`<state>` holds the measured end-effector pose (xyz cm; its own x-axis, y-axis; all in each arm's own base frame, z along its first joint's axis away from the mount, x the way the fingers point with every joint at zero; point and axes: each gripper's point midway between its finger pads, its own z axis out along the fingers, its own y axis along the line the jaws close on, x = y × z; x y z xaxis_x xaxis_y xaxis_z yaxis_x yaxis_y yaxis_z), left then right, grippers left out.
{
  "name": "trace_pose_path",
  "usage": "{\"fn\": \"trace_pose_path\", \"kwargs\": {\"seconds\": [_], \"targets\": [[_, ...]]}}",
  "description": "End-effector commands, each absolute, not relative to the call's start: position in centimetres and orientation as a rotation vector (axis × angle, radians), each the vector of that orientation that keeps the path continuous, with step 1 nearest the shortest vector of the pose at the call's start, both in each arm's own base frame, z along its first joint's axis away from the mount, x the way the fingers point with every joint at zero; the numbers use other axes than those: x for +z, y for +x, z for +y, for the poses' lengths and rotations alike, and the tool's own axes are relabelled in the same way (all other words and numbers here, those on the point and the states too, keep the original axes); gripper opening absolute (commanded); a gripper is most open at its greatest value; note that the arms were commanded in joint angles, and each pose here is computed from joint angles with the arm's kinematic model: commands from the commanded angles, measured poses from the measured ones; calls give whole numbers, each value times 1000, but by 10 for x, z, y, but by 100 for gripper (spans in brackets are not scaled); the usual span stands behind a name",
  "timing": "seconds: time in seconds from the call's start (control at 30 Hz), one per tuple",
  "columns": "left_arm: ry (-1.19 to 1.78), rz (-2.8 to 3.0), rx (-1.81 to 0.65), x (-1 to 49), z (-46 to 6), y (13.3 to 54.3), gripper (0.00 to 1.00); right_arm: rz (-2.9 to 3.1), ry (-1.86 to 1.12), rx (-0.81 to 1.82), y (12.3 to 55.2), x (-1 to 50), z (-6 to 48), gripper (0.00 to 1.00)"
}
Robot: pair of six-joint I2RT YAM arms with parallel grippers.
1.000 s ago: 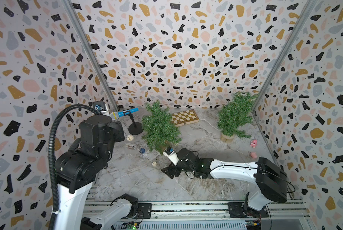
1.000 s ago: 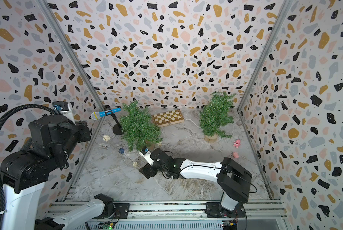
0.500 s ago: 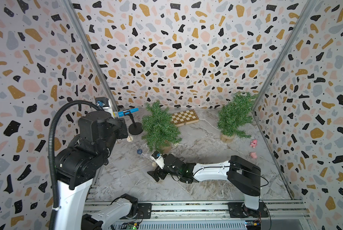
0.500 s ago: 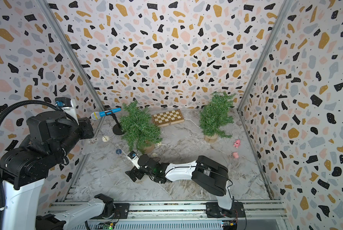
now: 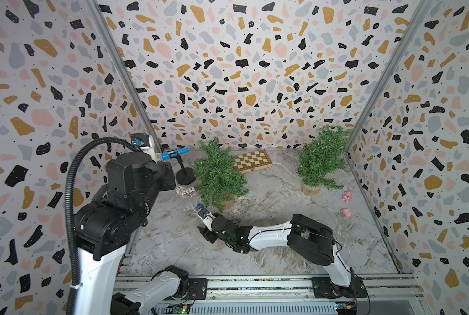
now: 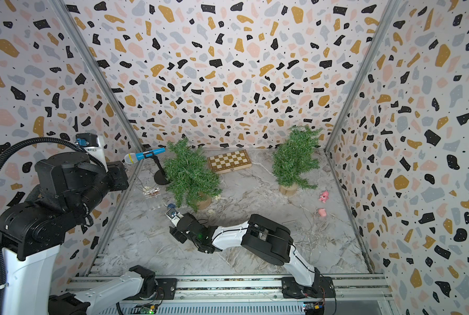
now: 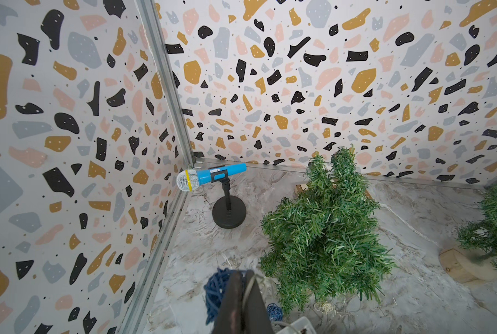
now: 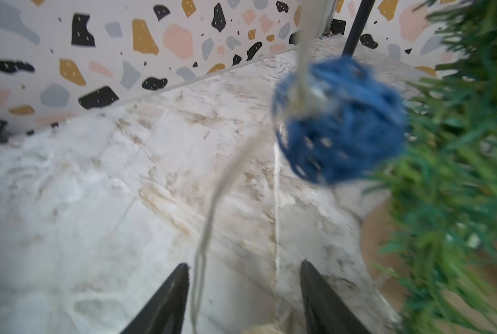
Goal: Wrap string light around the christmas tree
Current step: Pick up the light string from the center of the board.
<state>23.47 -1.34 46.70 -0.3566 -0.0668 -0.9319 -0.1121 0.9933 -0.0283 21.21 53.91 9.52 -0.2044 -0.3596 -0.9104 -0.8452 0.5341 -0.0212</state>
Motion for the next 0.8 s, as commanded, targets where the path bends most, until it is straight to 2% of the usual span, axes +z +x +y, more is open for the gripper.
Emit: {"fn": "trace_pose_path", "kwargs": {"seconds": [0.0,0.07,0.2,0.23,0.5,0.57,0.63,0.7,0.77], "targets": [[-138,1889,21,478,-13,233,0,1719,-959,691,201,139,528,56],[-133,1874,0,480,-16,233,0,1730,-947,698,199,138,519,58],[-111,1878,-38,478,-23,237,0,1742,-933,717,195,135,512,83],[-107,1882,-42,477,-24,238,0,1742,-930,712,197,135,513,86],[-102,1891,-28,475,-24,238,0,1702,-1014,719,204,120,561,88],[-99,1897,-21,473,-24,239,0,1729,-1000,680,213,115,570,81],[-96,1904,-11,469,-23,240,0,1767,-962,629,226,112,568,63],[-90,1918,5,462,-23,242,0,1779,-908,615,235,118,553,33],[-82,1937,17,453,-24,244,0,1775,-872,616,237,126,534,15]]}}
